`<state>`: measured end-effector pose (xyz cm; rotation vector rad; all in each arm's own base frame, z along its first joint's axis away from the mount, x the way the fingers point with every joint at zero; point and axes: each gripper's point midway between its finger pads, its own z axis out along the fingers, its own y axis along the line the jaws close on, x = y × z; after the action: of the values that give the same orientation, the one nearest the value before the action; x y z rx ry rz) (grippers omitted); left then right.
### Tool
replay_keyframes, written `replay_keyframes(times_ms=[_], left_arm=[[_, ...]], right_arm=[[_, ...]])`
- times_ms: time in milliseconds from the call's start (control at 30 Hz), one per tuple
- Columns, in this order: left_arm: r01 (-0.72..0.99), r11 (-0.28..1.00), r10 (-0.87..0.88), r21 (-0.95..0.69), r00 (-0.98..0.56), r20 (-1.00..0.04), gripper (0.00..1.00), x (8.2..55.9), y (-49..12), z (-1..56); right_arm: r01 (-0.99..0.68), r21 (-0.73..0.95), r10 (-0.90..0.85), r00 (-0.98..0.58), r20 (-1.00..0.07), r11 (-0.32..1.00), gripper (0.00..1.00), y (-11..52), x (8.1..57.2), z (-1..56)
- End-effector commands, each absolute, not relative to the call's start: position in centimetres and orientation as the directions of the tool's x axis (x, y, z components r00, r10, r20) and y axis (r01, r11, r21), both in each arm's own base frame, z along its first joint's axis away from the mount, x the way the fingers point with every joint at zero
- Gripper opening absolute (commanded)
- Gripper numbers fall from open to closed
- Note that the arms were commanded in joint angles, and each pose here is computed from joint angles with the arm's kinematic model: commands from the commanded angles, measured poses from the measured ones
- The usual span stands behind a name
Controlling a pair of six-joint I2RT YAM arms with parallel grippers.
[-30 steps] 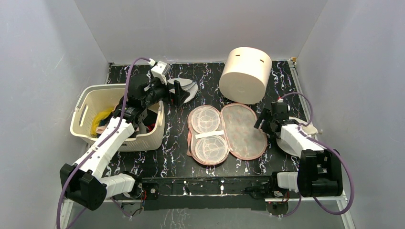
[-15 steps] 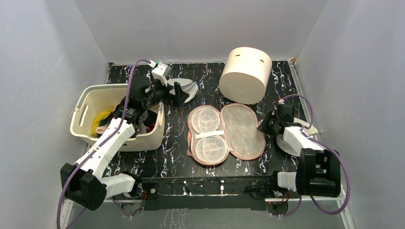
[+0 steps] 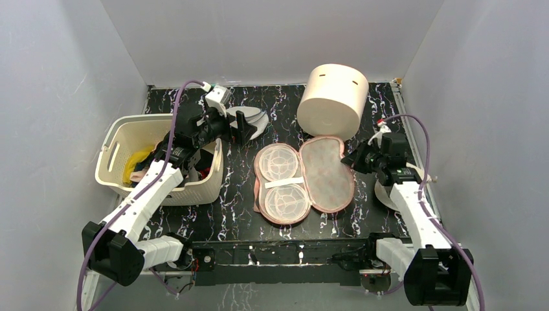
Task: Unzip the laundry bag and remove the bra
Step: Close the laundry bag at the center of the board.
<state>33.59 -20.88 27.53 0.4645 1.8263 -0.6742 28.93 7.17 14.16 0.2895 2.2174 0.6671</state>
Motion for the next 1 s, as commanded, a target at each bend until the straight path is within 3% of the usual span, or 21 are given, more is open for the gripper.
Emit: replay_keyframes(times_ms=[0, 267, 533, 967], left_arm=[[0.622, 0.755, -0.026, -0.205, -0.284, -0.959, 0.98, 33.1, -20.8, 29.3], [0.604, 0.773, -0.016, -0.193, -0.285, -0.958, 0.98, 33.4, -20.4, 28.8], [0.595, 0.78, -0.013, -0.194, -0.294, -0.956, 0.98, 33.7, -20.4, 28.4], [0.585, 0.791, -0.007, -0.183, -0.29, -0.957, 0.98, 33.8, -20.1, 28.3]], right_arm=[[-0.172, 0.537, 0.299, -0.674, -0.676, 0.826, 0.0, 11.7, 28.6, 17.9], [-0.283, 0.517, 0.202, -0.691, -0.694, 0.808, 0.0, 20.2, 27.3, 20.3], [-0.355, 0.643, 0.21, -0.745, -0.633, 0.679, 0.0, 29.9, 25.6, 19.8], [-0.116, 0.83, 0.466, -0.781, -0.415, 0.545, 0.0, 34.1, 26.4, 16.2]])
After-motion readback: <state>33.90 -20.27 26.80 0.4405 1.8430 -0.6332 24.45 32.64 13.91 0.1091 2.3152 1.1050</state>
